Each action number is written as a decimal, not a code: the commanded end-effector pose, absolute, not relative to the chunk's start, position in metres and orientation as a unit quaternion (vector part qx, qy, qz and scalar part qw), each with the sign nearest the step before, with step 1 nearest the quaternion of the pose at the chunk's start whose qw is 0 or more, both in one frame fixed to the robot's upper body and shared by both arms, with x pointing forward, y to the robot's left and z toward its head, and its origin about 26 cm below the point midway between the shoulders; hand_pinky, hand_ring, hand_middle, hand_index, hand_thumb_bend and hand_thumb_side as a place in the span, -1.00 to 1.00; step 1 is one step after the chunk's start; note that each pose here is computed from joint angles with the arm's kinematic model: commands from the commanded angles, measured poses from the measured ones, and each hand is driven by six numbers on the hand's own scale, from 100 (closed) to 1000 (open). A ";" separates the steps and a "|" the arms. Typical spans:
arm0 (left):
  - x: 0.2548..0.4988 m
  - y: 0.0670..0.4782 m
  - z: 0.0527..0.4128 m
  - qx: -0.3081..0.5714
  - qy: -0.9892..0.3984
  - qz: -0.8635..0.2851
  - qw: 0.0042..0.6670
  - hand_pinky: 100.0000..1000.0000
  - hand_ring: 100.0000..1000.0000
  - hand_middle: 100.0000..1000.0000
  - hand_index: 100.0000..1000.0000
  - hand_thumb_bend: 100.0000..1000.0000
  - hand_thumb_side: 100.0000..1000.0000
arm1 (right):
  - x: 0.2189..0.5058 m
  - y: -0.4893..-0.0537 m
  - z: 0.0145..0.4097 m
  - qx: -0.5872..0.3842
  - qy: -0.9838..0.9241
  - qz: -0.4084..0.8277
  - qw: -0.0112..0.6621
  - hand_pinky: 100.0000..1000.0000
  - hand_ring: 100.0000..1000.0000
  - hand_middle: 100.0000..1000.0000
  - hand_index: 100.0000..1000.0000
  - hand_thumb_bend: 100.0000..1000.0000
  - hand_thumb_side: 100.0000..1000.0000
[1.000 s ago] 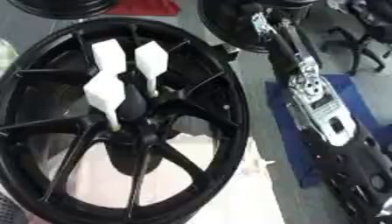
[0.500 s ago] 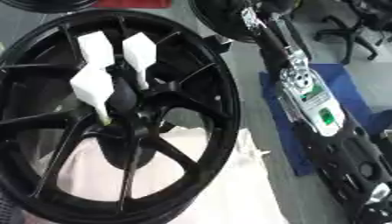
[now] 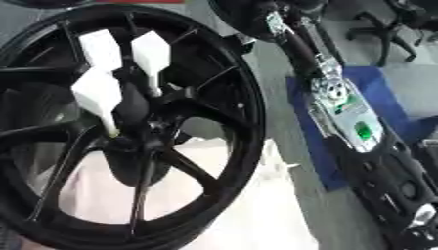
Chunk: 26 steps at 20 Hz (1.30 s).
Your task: Pull the pin out of the wheel hub.
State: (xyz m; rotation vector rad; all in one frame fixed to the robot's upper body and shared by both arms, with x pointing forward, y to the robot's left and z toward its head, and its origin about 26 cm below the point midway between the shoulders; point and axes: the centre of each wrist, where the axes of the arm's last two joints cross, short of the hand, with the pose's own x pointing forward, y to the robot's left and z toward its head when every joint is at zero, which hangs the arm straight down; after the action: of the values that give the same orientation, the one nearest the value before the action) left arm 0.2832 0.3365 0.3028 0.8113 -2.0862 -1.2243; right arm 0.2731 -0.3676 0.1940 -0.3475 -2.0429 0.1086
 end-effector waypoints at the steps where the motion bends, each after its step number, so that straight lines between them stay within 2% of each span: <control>1: 0.276 0.334 0.330 0.321 -0.743 -0.527 0.258 0.44 0.17 0.16 0.55 -0.31 0.41 | 0.268 -0.371 0.208 -0.166 -0.854 0.061 0.490 0.88 0.32 0.17 0.43 -1.00 0.14; 6: 0.273 0.322 0.360 0.310 -0.694 -0.609 0.224 0.45 0.20 0.24 0.57 -0.27 0.38 | 0.267 -0.372 0.207 -0.171 -0.851 0.063 0.492 0.88 0.32 0.17 0.43 -1.00 0.15; 7: 0.272 0.318 0.365 0.307 -0.685 -0.623 0.220 0.44 0.13 0.26 0.57 -0.25 0.38 | 0.267 -0.372 0.207 -0.171 -0.850 0.064 0.493 0.88 0.32 0.17 0.42 -1.00 0.16; 10: 0.271 0.306 0.377 0.294 -0.664 -0.654 0.212 0.45 0.14 0.27 0.58 -0.24 0.39 | 0.268 -0.372 0.206 -0.171 -0.850 0.063 0.495 0.88 0.32 0.17 0.42 -1.00 0.16; 14: 0.271 0.290 0.387 0.273 -0.636 -0.692 0.205 0.47 0.20 0.32 0.60 -0.22 0.38 | 0.268 -0.371 0.207 -0.169 -0.850 0.066 0.495 0.88 0.32 0.17 0.42 -1.00 0.15; 26: 0.276 0.221 0.408 0.195 -0.553 -0.789 0.184 0.47 0.23 0.32 0.60 -0.19 0.41 | 0.270 -0.370 0.206 -0.165 -0.847 0.074 0.500 0.88 0.31 0.17 0.42 -1.00 0.17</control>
State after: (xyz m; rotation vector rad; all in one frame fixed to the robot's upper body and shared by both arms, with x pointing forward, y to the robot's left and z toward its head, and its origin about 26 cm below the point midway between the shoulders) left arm 0.2769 0.2225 0.4043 0.5527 -1.5774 -2.2141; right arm 0.2710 -0.3679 0.1965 -0.3743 -2.0346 0.1401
